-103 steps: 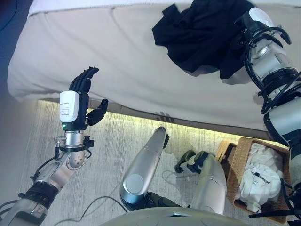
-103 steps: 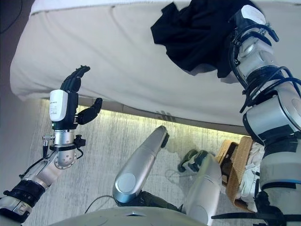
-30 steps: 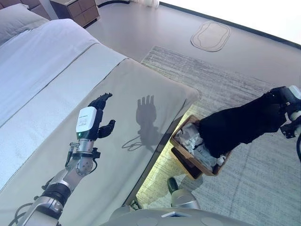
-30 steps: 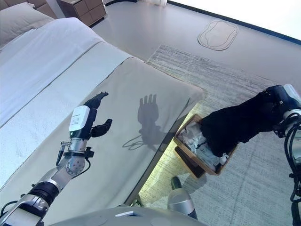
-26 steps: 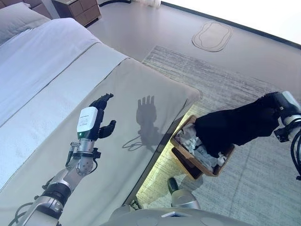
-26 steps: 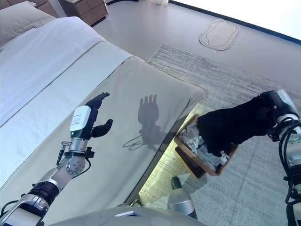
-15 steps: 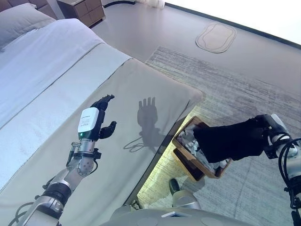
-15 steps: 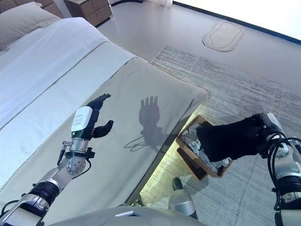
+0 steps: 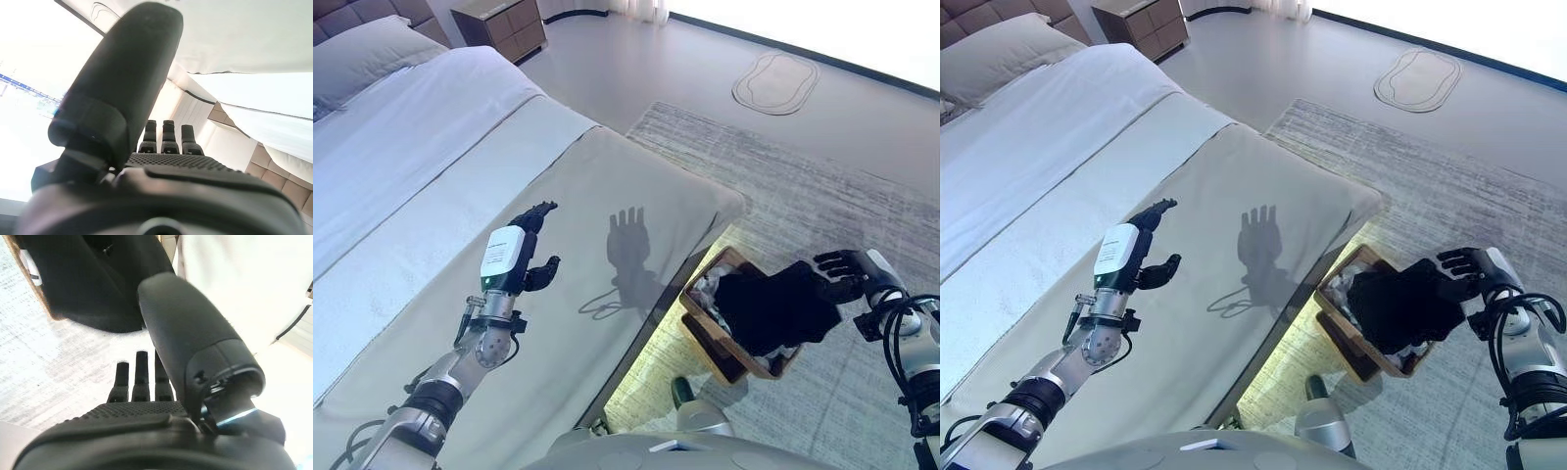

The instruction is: Pick up the clothes from the bed and place them into the basket

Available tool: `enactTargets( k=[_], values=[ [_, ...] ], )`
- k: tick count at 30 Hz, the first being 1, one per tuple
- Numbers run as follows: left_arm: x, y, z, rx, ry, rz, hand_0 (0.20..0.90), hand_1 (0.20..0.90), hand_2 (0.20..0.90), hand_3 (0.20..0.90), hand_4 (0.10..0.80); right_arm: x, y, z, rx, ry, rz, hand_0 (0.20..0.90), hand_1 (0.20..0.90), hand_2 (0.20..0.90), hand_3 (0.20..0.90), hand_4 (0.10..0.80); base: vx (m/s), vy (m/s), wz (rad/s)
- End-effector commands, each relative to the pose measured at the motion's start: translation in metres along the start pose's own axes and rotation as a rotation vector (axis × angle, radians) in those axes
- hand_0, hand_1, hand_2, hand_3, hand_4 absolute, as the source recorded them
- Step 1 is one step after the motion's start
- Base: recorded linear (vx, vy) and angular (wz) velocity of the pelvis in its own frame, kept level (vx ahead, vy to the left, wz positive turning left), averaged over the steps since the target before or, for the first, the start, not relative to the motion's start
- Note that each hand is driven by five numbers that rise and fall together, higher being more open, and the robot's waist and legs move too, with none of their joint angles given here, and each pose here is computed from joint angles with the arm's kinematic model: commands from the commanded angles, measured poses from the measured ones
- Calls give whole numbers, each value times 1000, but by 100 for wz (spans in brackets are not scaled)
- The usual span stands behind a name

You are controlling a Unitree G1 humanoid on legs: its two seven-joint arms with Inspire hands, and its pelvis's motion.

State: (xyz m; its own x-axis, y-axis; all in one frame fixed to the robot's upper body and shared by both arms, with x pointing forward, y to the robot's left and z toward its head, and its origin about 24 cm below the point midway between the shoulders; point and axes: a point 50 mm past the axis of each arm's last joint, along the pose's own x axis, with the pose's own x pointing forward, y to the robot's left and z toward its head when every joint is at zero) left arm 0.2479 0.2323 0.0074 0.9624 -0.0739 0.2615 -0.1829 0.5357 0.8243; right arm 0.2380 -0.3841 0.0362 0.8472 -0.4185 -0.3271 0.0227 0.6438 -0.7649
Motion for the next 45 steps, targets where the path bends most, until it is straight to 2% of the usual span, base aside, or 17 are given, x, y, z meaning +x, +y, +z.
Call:
enactTargets(
  k=[1, 10, 16, 27, 33, 40, 45],
  values=[
    [34, 28, 19, -40, -118, 164, 900, 900, 900, 900, 800, 11, -30, 40, -9, -155, -140, 900, 900, 900, 900, 800, 0, 0, 0],
    [32, 24, 17, -51, -98, 133, 900, 900, 900, 900, 800, 10, -31, 46, 25, -194, -130, 900, 900, 900, 900, 800, 12, 3, 0],
    [29, 20, 16, -49, -79, 120, 900, 900, 900, 900, 800, 3, -27, 62, -61, -304, -205, 900, 900, 900, 900, 800, 37, 17, 1],
    [3, -9, 11, -55, 33, 45, 900, 900, 900, 900, 800, -39, 40, 93, -374, -666, -435, 900, 900, 900, 900, 800, 11, 30, 9],
    [-21, -22, -4, -26, 137, -28, 900, 900, 900, 900, 800, -48, 64, 97, -422, -759, -358, 900, 900, 900, 900, 800, 20, 33, 18],
    [-49, -25, -24, -50, 287, -79, 900, 900, 900, 900, 800, -53, 84, 92, -395, -751, -218, 900, 900, 900, 900, 800, 48, 25, 19],
    [-60, -26, -29, -66, 334, -117, 900, 900, 900, 900, 800, -56, 96, 93, -364, -720, -146, 900, 900, 900, 900, 800, 39, 18, 22]
  ],
)
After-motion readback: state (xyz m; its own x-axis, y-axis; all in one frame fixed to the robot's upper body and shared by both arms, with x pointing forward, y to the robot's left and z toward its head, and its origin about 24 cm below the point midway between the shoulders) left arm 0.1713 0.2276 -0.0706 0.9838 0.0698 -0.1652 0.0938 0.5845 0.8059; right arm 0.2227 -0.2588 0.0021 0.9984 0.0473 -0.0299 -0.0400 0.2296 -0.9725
